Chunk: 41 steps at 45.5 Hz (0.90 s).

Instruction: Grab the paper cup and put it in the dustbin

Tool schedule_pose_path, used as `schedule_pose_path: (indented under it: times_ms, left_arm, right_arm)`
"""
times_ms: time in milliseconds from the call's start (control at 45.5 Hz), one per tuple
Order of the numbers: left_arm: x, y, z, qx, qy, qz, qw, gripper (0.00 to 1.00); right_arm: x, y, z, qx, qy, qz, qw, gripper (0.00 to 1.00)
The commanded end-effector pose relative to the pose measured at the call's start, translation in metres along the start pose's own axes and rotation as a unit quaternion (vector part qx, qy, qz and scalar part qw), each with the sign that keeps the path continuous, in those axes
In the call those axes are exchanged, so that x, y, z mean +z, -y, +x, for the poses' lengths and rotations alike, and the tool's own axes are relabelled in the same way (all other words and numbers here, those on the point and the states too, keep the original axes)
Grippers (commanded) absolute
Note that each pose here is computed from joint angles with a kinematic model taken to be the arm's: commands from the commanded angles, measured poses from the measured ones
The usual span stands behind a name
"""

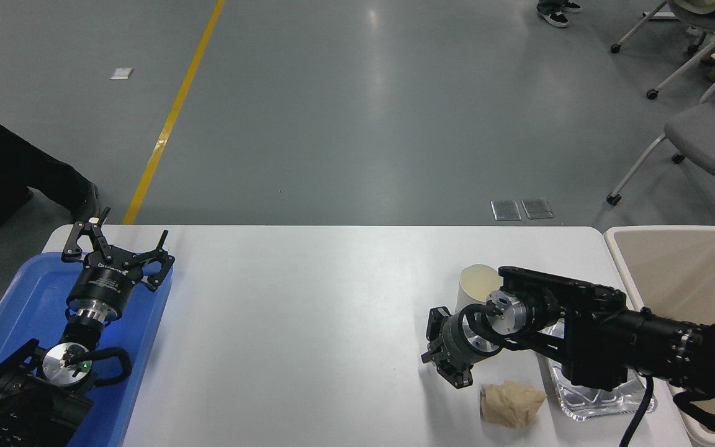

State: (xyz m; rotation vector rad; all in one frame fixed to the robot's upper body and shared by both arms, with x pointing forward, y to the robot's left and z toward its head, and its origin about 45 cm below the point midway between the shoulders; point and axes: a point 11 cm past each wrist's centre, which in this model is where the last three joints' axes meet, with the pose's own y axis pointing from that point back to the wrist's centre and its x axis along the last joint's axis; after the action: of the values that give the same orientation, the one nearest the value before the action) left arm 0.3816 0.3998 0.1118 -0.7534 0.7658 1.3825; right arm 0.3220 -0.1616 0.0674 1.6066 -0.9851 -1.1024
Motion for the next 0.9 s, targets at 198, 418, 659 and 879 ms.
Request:
schedule_pose_path:
  times_ms: [198, 418, 659, 879]
  left_arm:
    - [0.0, -0.001, 0.001, 0.001, 0.0, 0.0, 1.0, 0.99]
    - [0.0, 0.0, 0.0, 0.0, 0.0, -0.001, 1.0, 0.99]
    - [0.0, 0.0, 0.0, 0.0, 0.0, 0.0, 1.0, 0.99]
    - [0.0, 0.0, 0.0, 0.0, 0.0, 0.001, 1.0, 0.99]
  right_arm:
    - [0.002, 0.002, -0.004, -0.001, -0.002, -0.002, 1.0, 0.0]
    - [0.003, 0.003, -0.003, 0.003, -0.002, -0.003, 1.0, 0.0]
    - [-0.006, -0.003, 0.0, 0.012, -0.012, 0.006, 1.0, 0.0]
    - [-0.007, -0.011, 0.02, 0.049, -0.039, 0.002, 0.998, 0.0]
